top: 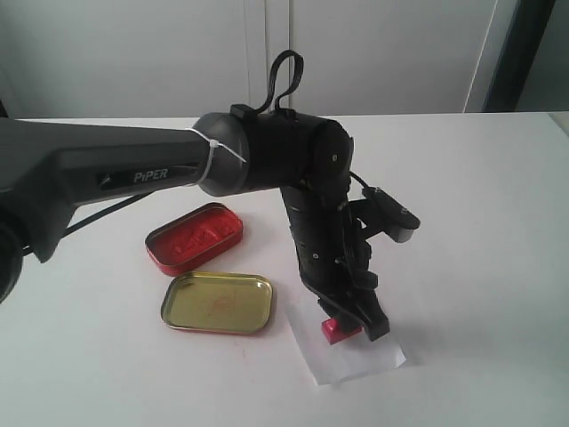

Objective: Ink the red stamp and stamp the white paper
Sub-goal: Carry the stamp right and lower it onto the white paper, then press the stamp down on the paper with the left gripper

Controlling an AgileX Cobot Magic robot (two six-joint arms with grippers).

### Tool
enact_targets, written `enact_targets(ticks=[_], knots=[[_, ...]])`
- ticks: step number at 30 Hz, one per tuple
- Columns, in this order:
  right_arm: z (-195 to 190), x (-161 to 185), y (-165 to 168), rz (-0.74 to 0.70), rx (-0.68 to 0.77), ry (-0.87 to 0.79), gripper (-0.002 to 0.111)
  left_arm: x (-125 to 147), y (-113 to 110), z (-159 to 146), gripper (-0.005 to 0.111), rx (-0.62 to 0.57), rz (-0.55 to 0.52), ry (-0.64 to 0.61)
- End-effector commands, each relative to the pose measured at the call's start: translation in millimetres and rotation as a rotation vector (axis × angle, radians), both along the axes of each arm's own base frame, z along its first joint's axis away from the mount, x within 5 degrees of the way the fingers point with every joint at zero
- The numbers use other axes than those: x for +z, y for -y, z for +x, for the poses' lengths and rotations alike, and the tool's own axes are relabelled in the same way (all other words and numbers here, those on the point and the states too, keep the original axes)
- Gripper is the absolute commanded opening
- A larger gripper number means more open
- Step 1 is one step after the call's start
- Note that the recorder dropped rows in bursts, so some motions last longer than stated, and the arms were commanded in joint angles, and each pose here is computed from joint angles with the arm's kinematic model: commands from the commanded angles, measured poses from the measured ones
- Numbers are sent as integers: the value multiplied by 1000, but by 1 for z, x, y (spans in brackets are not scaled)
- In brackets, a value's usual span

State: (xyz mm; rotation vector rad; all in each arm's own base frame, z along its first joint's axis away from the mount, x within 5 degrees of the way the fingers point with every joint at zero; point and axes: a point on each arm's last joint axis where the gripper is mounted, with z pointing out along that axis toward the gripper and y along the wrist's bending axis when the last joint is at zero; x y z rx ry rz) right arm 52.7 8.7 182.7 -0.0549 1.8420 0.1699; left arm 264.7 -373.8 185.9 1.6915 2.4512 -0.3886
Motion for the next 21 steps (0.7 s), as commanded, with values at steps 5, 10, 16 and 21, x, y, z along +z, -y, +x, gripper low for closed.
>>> enact_targets(ticks=[5,10,16,21], knots=[[0,0,0,2,-6,13,0,-1,0,0,0,-16,25,28],[0,0,0,2,-6,13,0,-1,3,-6,0,-36,41,31],[0,0,0,2,-6,13,0,-2,10,-16,0,-72,78,93],[0,0,0,2,-6,13,0,-2,10,-15,0,-65,78,96]])
